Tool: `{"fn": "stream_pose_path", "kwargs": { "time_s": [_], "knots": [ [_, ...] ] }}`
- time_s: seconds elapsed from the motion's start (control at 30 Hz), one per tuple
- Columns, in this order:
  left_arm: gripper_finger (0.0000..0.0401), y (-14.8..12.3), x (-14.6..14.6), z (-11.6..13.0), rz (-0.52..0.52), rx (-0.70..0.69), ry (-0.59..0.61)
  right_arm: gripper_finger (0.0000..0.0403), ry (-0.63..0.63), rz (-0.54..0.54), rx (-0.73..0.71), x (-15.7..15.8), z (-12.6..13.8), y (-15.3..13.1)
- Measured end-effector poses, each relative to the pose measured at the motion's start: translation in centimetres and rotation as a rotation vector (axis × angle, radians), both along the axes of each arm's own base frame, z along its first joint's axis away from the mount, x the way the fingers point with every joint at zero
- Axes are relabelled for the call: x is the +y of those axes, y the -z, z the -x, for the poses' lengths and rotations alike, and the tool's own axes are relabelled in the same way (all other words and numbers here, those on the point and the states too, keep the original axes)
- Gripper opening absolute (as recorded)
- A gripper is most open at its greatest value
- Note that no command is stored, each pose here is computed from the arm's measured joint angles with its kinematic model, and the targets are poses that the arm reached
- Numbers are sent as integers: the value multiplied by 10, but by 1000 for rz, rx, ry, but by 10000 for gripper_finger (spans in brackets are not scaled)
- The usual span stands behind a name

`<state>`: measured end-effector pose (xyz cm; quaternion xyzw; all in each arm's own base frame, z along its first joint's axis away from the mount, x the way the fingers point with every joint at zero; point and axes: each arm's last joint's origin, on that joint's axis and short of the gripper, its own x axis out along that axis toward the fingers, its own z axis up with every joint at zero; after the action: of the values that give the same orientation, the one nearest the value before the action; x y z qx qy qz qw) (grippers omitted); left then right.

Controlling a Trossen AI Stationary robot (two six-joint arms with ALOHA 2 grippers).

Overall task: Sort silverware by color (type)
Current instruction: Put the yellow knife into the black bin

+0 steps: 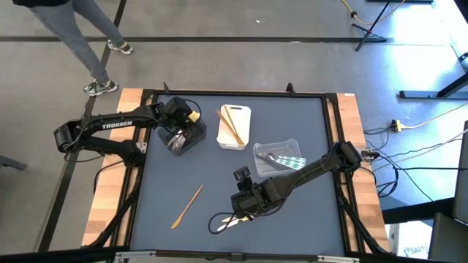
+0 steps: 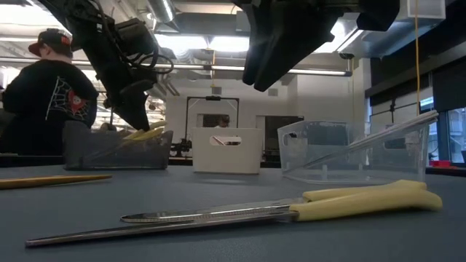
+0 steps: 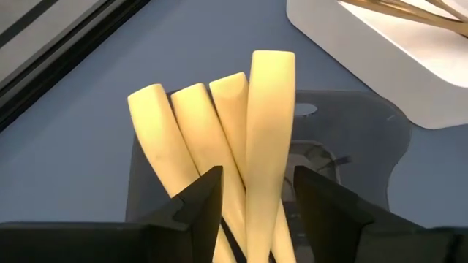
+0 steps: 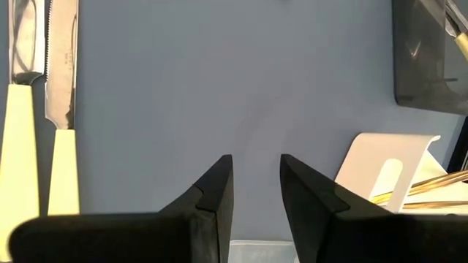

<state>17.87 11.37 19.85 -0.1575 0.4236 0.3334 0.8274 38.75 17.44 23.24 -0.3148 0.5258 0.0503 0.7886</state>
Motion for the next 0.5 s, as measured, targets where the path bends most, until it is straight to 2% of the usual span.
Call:
{"fn": "stream_pose_path", "kwargs": {
  "time_s": [0.23, 0.5],
  "knots": [
    [161, 0, 0, 0, 5, -3, 3, 101, 3, 13, 29, -1, 3, 1],
    [161, -6, -3, 3, 14, -37, 0, 101, 68, 28, 99, -5, 11, 3]
  ]
}}
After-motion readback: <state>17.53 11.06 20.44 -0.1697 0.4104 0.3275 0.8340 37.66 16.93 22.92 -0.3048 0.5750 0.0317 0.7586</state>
